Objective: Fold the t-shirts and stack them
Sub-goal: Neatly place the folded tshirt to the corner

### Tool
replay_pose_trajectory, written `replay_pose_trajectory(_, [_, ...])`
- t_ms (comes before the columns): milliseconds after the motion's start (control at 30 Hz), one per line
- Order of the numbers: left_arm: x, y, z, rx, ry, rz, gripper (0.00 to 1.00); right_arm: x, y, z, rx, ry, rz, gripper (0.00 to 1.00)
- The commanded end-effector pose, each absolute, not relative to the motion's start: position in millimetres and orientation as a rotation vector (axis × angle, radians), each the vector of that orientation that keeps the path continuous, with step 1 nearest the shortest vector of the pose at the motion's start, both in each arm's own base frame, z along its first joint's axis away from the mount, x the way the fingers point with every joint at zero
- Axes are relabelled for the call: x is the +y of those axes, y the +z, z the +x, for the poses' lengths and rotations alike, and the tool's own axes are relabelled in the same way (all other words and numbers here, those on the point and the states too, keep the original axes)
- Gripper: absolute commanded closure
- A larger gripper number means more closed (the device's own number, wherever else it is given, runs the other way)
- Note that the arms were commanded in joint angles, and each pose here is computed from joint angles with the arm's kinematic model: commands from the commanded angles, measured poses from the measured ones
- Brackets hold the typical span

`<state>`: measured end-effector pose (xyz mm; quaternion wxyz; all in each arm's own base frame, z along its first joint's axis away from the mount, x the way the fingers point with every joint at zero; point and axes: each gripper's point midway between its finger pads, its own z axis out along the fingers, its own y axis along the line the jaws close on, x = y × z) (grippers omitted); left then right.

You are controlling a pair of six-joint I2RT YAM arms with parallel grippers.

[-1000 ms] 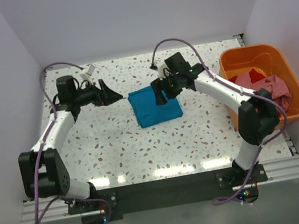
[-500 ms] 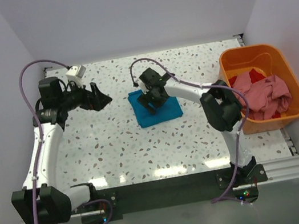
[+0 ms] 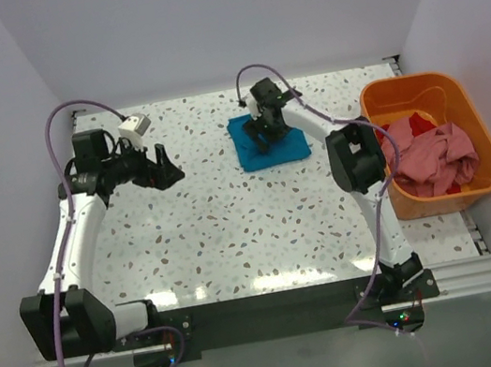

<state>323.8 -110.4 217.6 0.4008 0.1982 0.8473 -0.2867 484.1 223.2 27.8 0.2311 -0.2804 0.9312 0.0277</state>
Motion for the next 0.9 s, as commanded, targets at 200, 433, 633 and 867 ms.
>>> replay_pose_trajectory(200, [-107,205,336,2.177,-0.715,0.57,0.0,118,14,550,2.554,-0.132,-0.802,0.22])
replay_pose_trajectory(433, [-108,200,337,2.193,-0.732,0.576,0.0,79,11,577,2.544,-0.208,-0.752,0.21])
replay_pose_trajectory(633, [-107,197,336,2.199,-0.733,0.587,0.0,70,17,582,2.538,-0.258,-0.681,0.2])
replay_pose_trajectory(867, [-100,199,332,2.201,-0.73,0.558,0.0,104,99,603,2.328,-0.112,-0.613,0.17])
